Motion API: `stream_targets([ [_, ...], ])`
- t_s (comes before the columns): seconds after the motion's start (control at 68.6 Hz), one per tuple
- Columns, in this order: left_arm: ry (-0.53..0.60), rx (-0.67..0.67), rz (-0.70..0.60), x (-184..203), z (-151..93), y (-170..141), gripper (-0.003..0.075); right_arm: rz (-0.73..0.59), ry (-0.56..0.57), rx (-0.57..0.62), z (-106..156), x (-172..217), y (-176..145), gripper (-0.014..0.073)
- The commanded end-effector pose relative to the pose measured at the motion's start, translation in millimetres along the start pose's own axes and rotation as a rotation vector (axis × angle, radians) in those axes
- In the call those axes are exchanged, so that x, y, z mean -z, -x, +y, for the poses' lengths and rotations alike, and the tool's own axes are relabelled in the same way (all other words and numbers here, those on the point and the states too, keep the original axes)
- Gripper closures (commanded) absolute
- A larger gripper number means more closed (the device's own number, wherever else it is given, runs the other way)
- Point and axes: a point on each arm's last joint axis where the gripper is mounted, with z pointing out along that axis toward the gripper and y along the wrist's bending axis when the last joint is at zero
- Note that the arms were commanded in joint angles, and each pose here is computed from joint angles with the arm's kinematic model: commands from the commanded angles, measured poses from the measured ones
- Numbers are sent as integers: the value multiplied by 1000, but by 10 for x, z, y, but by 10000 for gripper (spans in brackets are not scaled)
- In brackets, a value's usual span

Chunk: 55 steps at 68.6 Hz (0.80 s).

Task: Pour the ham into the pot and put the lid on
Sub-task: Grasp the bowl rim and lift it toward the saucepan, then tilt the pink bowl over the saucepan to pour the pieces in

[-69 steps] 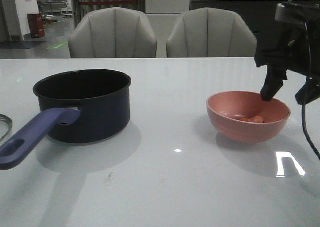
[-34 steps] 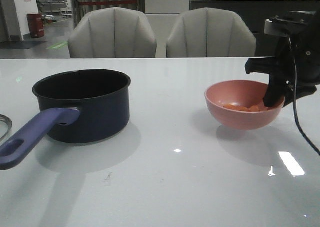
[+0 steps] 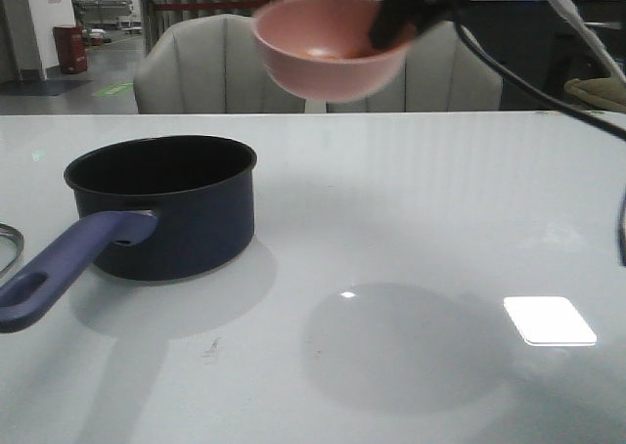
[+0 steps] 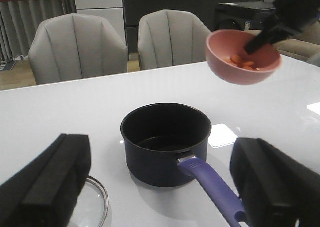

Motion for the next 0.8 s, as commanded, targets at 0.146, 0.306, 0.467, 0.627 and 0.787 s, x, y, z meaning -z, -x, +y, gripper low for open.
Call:
stream_targets([
  [0.146, -9, 10, -100, 17, -2, 156, 115, -98, 67, 134, 666, -52, 456, 461],
  [0.306, -9, 10, -100, 17, -2, 156, 115, -185, 12, 201, 790, -249, 544, 461],
  [0.467, -9, 10, -100, 17, -2, 156, 115, -346, 26, 229, 870, -257, 614, 461],
  [0.627, -9, 10, -100, 17, -2, 156, 115, -509, 36, 303, 954, -364, 534, 461],
  [0.787, -9, 10, -100, 17, -2, 156, 115, -701, 89, 390, 1067, -420, 329, 461],
])
